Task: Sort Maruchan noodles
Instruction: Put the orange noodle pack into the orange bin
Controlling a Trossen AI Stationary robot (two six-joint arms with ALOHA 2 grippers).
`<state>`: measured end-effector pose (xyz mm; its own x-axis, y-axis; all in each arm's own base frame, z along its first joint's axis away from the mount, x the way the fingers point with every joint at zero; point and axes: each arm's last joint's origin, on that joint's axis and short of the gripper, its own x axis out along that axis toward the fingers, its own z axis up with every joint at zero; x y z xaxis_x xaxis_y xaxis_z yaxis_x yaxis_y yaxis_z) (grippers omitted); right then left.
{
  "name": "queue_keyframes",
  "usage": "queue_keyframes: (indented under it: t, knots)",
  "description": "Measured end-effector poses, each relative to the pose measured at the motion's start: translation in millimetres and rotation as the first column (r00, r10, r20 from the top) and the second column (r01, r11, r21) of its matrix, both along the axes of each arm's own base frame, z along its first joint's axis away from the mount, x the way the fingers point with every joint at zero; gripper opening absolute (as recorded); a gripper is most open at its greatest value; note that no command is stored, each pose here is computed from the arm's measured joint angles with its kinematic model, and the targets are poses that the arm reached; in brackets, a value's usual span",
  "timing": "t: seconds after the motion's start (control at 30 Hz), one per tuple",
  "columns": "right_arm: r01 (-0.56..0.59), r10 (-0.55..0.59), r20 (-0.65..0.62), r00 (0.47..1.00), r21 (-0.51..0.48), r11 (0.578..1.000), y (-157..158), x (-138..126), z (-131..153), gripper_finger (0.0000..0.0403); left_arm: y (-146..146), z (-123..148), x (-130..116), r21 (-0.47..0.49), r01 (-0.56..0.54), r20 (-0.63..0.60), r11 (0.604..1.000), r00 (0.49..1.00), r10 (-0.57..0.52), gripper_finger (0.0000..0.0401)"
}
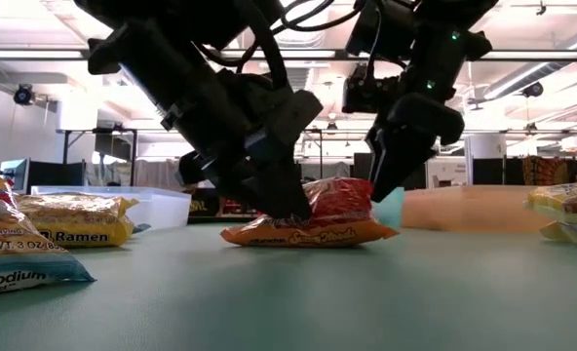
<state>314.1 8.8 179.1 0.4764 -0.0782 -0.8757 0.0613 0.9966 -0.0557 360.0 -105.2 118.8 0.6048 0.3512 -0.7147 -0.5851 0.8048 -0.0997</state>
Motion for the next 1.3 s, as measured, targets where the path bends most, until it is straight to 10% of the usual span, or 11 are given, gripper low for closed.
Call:
queue_keyframes:
  t: [0.27, 0.6, 1.3]
  knots:
    - [0.100, -0.099, 0.100, 0.990, -0.011, 0.995, -14, 0, 20, 0.0224, 1, -10, -10, 0.001, 0.022, -0.062, 1.000, 0.998, -0.022, 0.0142]
    - [0.197, -0.239, 0.086, 0.967, 0.341, 0.919, -44, 6, 13, 0.0269, -2, -13, -14, 0.006, 0.047, -0.073, 0.999, 0.996, -0.047, 0.0142]
    - [0.248, -0.317, 0.121, 0.941, 0.392, 0.886, -48, 11, 20, 0.0259, -5, -17, -18, 0.018, 0.064, -0.052, 0.998, 0.997, -0.063, 0.0142]
